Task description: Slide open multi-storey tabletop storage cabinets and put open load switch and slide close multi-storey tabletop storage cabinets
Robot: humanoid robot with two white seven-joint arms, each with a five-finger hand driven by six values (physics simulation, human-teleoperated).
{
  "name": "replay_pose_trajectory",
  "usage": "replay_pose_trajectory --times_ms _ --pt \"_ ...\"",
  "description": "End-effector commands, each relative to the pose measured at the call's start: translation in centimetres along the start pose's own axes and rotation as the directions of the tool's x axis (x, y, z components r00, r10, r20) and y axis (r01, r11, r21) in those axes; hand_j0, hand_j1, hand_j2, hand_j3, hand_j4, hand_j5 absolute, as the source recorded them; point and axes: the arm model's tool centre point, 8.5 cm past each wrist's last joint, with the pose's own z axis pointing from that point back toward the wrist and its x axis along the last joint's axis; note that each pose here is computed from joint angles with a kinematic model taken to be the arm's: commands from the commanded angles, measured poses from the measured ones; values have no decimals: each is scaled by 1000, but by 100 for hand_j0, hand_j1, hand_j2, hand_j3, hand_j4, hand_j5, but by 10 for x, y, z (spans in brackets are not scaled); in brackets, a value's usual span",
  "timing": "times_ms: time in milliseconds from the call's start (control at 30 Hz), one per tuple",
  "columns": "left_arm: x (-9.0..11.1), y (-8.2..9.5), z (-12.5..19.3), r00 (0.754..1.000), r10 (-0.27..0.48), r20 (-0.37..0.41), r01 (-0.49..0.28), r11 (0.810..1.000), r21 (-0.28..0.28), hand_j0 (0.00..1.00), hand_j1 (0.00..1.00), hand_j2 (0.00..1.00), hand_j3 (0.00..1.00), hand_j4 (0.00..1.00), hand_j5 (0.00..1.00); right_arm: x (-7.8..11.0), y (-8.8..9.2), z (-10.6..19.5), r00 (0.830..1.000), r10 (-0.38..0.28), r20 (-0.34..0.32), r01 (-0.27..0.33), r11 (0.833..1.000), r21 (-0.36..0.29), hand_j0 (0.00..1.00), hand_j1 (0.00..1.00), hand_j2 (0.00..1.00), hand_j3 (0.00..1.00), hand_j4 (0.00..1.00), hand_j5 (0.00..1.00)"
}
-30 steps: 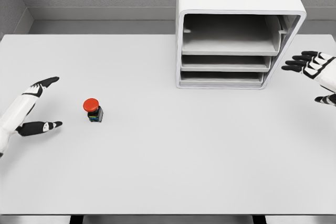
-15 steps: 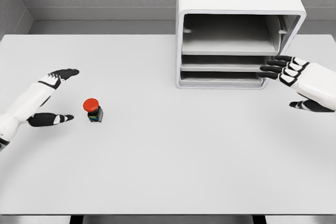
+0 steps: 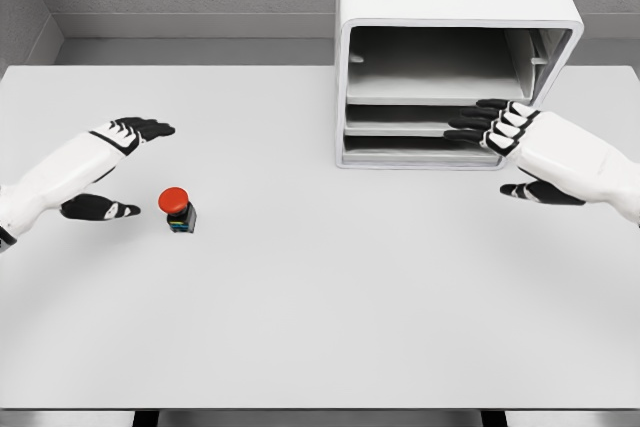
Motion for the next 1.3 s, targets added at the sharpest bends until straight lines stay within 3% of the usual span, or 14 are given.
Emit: replay_pose_trajectory --times_ms 0,33,133,167,300,433,567,733,867,933,1267 --pt "6 -3 -4 1000 -22 -4 22 1000 -8 100 100 100 100 100 100 3 7 -4 1000 -26 8 26 1000 7 83 83 83 83 83 83" --pt "5 -3 -4 1000 -22 -6 22 1000 -9 100 100 100 100 100 100 3 7 -5 1000 -27 10 27 1000 3 83 83 83 83 83 83" --pt "6 -11 -1 1000 -22 -7 22 999 -38 100 100 100 100 100 100 4 4 -15 999 -21 24 21 1000 16 69 69 69 69 69 69" --pt "8 -12 -1 998 -55 -15 54 997 -58 100 100 100 100 100 100 3 1 -17 1000 -13 24 13 1000 12 63 63 63 63 63 63" --pt "10 -21 0 994 -106 -38 102 989 -111 100 100 100 100 100 100 1 -5 -20 1000 -1 27 1 1000 9 63 63 63 63 63 63" --pt "12 -32 -5 990 -137 -41 129 979 -157 100 100 100 100 100 100 -5 -10 -31 1000 -8 22 9 999 -43 66 66 66 66 66 66" --pt "13 -27 -10 989 -143 -33 136 980 -148 100 100 100 100 100 100 -14 -6 -39 1000 -31 6 31 997 -64 66 66 66 66 66 66" --pt "19 -37 -18 987 -161 -6 157 969 -192 100 100 100 100 100 100 -28 -2 -53 998 -60 -13 58 995 -83 68 68 68 68 68 68" --pt "18 -38 -18 987 -159 -9 155 969 -195 100 100 100 100 100 100 -34 -2 -60 997 -68 -18 66 994 -91 68 68 68 68 68 68" --pt "17 -32 -22 984 -179 -7 174 966 -191 100 100 100 100 100 100 -35 0 -64 997 -81 -18 79 992 -101 68 68 68 68 68 68" --pt "22 -37 -28 984 -177 19 177 962 -206 100 100 100 100 100 100 -30 -1 -79 996 -94 9 94 988 -125 68 68 68 68 68 68"
